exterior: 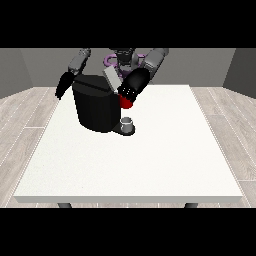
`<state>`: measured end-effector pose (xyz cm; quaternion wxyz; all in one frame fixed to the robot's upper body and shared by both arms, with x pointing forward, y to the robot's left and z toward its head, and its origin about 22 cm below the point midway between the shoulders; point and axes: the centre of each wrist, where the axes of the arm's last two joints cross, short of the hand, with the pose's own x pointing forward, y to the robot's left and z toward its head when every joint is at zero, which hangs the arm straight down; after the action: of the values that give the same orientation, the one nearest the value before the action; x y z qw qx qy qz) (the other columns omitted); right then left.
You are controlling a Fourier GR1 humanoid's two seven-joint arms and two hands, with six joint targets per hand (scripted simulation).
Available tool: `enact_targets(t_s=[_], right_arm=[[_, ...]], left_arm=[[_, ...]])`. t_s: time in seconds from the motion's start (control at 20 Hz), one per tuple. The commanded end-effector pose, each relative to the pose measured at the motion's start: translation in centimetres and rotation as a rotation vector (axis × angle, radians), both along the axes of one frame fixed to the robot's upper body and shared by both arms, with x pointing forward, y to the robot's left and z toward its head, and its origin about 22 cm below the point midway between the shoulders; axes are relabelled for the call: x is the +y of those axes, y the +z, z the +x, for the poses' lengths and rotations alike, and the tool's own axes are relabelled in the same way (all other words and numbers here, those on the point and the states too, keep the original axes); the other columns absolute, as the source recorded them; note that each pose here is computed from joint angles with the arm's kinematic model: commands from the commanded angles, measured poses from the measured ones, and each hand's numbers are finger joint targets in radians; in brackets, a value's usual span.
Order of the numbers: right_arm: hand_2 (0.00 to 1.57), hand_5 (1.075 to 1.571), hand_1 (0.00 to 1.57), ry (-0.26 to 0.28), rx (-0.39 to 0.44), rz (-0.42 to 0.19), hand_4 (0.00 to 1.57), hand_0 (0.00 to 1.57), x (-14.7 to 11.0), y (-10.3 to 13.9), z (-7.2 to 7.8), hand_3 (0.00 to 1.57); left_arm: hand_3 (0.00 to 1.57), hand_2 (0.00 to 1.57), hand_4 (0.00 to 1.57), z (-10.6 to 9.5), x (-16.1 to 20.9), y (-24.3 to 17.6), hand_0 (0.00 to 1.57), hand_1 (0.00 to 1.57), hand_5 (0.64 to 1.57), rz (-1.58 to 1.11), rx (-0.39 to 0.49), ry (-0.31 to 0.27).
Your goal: Insert the coffee pod into the coffee machine and close the lid
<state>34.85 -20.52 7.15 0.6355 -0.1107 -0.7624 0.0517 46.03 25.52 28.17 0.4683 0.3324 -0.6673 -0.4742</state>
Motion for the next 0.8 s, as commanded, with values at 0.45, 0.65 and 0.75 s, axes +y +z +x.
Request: enact_targets(t_s=[0.45, 0.65, 0.75], right_arm=[[0.0, 1.571, 0.0, 0.027, -0.008, -0.03, 0.14, 0.0, 2.0, 0.0, -1.1, 0.0], [0.0, 1.571, 0.0, 0.029, -0.028, -0.039, 0.07, 0.0, 1.0, 2.1, 0.4, 0.0], [0.0, 1.571, 0.0, -0.008, -0.03, -0.032, 0.22, 0.0, -0.8, 1.2, 0.7, 0.0]], left_arm=[[0.97, 1.24, 0.0, 0.0, 2.0, -0.5, 1.27, 1.27, 1.571, -0.023, -0.081, 0.006], [0.8, 1.07, 0.0, -0.2, 0.3, 1.3, 1.09, 1.09, 1.571, 0.057, -0.184, 0.002], [0.72, 1.02, 0.0, -0.2, 0.1, 1.7, 1.0, 1.0, 1.571, 0.053, -0.169, -0.019]])
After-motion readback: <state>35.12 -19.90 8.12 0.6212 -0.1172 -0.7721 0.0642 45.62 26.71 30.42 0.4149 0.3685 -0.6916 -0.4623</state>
